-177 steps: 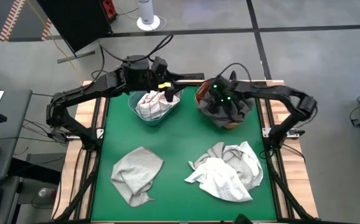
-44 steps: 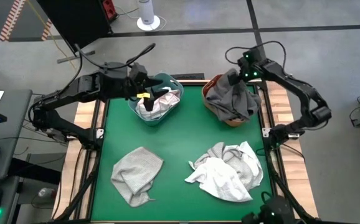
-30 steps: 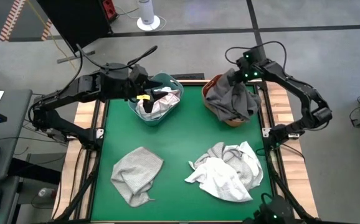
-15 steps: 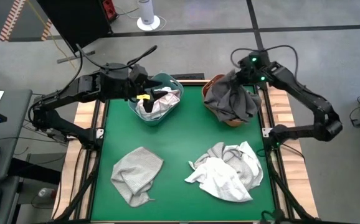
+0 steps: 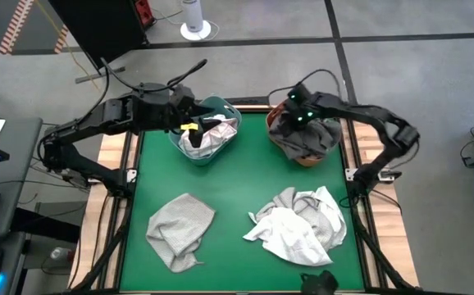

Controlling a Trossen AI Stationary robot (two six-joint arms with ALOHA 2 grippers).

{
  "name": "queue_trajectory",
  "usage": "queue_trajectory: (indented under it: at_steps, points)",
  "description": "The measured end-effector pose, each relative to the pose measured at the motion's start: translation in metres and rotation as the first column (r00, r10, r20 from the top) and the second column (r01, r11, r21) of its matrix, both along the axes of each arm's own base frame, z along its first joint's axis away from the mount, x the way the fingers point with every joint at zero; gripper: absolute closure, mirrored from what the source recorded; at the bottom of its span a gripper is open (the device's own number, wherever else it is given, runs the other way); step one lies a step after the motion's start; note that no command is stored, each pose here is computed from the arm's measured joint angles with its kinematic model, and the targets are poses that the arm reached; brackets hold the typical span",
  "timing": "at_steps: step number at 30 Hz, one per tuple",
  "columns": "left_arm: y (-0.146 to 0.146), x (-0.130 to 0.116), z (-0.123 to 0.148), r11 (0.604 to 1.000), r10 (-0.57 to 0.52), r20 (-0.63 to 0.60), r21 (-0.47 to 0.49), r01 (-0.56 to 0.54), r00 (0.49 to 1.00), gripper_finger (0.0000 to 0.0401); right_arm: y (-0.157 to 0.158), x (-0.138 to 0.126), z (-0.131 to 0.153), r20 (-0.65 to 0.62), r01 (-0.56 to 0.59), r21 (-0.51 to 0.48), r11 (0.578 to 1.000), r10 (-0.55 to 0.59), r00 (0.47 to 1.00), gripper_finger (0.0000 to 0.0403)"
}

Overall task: Sort towels by color in basket
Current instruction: Put the dark gray towel into the orange bin

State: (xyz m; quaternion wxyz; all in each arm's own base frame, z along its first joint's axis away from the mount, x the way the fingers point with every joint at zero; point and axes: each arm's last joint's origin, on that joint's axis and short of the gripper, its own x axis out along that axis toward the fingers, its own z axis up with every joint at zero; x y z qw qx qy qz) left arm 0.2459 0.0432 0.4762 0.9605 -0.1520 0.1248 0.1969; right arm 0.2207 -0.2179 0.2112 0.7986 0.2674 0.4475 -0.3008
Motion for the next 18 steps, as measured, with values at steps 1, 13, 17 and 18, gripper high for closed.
queue_trajectory:
  at_steps: [1, 13, 17, 18]
  points:
    - [-0.001, 0.003, -0.002, 1.000, -0.004, -0.006, -0.002, 0.004, 1.000, 0.0161, -0.002, 0.004, -0.008, -0.012, -0.003, 0.013, 1.000, 0.003, 1.000, 0.0381]
    - [-0.008, 0.006, -0.005, 0.999, -0.038, -0.031, -0.002, 0.038, 0.999, 0.0161, 0.006, 0.013, -0.016, -0.038, -0.035, 0.039, 0.999, 0.037, 0.999, 0.0316]
    - [-0.008, 0.006, -0.005, 0.999, -0.026, -0.036, 0.018, 0.027, 0.999, 0.0161, 0.012, 0.006, 0.020, 0.036, -0.047, -0.041, 0.998, 0.049, 0.998, 0.0273]
    - [-0.008, 0.006, -0.005, 0.999, -0.022, -0.036, 0.022, 0.023, 0.999, 0.0161, 0.015, 0.003, 0.029, 0.051, -0.053, -0.061, 0.997, 0.056, 0.997, 0.0258]
